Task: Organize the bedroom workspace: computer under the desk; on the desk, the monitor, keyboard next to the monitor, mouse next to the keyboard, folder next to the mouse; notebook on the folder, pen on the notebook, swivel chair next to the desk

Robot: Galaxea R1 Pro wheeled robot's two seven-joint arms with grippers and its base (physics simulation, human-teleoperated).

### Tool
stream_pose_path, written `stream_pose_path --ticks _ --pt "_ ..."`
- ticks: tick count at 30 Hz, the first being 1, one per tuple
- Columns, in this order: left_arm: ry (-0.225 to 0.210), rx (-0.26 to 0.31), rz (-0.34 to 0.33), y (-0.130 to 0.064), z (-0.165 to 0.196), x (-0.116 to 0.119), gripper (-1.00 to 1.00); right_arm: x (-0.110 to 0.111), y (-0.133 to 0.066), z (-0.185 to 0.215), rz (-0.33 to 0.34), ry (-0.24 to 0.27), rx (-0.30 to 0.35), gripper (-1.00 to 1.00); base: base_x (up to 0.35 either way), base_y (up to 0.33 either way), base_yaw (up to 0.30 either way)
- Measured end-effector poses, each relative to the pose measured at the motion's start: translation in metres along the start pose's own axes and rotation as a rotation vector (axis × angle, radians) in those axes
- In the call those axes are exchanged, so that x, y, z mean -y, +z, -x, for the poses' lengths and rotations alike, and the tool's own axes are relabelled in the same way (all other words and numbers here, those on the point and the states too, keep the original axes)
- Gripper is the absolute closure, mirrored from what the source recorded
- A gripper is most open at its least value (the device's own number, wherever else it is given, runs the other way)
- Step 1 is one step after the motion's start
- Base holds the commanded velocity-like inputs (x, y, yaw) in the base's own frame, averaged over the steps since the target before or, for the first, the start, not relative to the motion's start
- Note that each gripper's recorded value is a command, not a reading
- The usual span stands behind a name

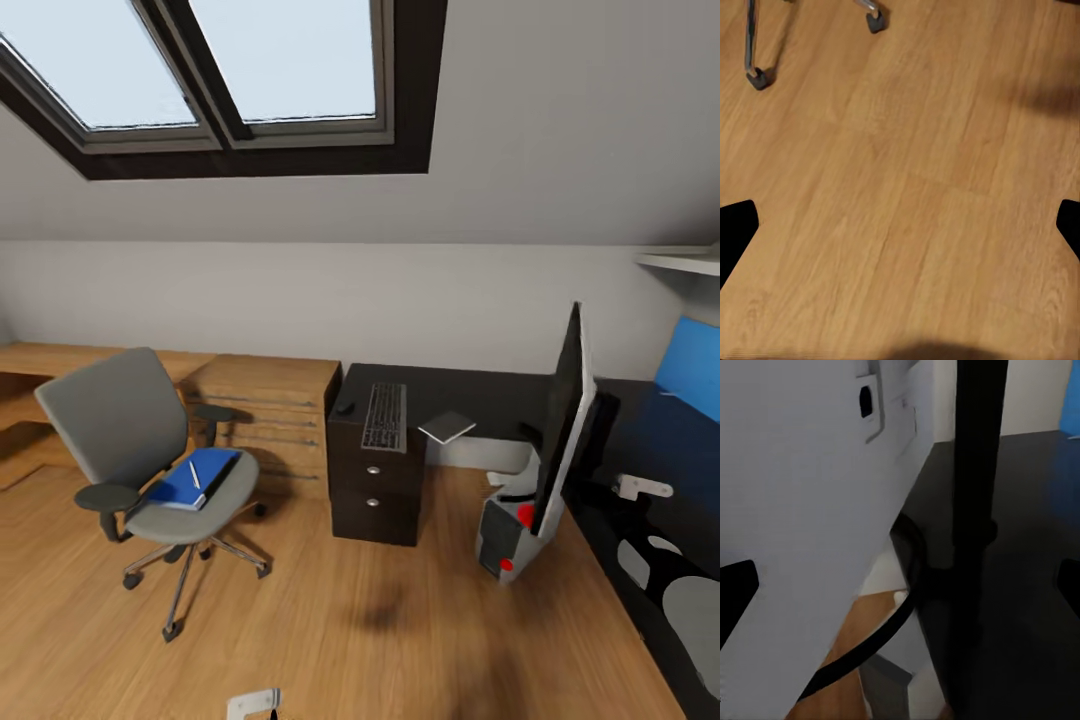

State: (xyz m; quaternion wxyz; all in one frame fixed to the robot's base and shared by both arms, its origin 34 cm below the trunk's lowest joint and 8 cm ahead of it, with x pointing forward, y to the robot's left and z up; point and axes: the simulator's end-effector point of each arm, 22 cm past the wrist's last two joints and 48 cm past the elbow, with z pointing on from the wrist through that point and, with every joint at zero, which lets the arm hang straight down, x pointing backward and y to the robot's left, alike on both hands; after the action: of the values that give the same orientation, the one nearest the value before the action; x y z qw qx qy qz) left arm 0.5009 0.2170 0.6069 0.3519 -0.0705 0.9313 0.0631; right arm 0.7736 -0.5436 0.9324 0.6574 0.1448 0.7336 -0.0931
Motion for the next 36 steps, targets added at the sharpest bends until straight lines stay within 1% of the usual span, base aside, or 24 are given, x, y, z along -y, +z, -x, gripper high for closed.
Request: stream_pose_path --ticks 6,13,17,28,32,36 --pt "0.000 0.000 0.000 0.0000 0.0002 0.0001 -1.00 0.0000 0.0001 0.0004 0.000 -0.001 0.001 -1.00 0.000 0.000 0.263" --pt "0.000 0.000 0.000 0.0000 0.0001 0.0001 -1.00 0.0009 0.0001 0.0009 0.000 -0.005 0.002 -1.00 0.000 0.000 0.049" --pt "0.000 0.000 0.000 0.0000 0.0001 0.0001 -1.00 0.0011 0.0000 0.0007 -0.001 -0.005 0.001 -1.00 0.000 0.000 -0.146" --pt "0.000 0.003 0.000 -0.0003 0.0014 0.0001 -1.00 0.0017 -0.0004 0.0027 -0.003 -0.004 0.004 -1.00 0.000 0.000 -0.261" --pt "0.000 0.003 0.000 -0.0003 0.0013 0.0001 -1.00 0.0017 -0.0004 0.0028 -0.004 -0.004 0.004 -1.00 0.000 0.000 -0.076" --pt "0.000 0.002 0.000 -0.0003 0.0011 0.0001 -1.00 -0.0040 -0.0006 -0.0005 0.003 0.001 -0.002 -1.00 0.000 0.000 -0.003"
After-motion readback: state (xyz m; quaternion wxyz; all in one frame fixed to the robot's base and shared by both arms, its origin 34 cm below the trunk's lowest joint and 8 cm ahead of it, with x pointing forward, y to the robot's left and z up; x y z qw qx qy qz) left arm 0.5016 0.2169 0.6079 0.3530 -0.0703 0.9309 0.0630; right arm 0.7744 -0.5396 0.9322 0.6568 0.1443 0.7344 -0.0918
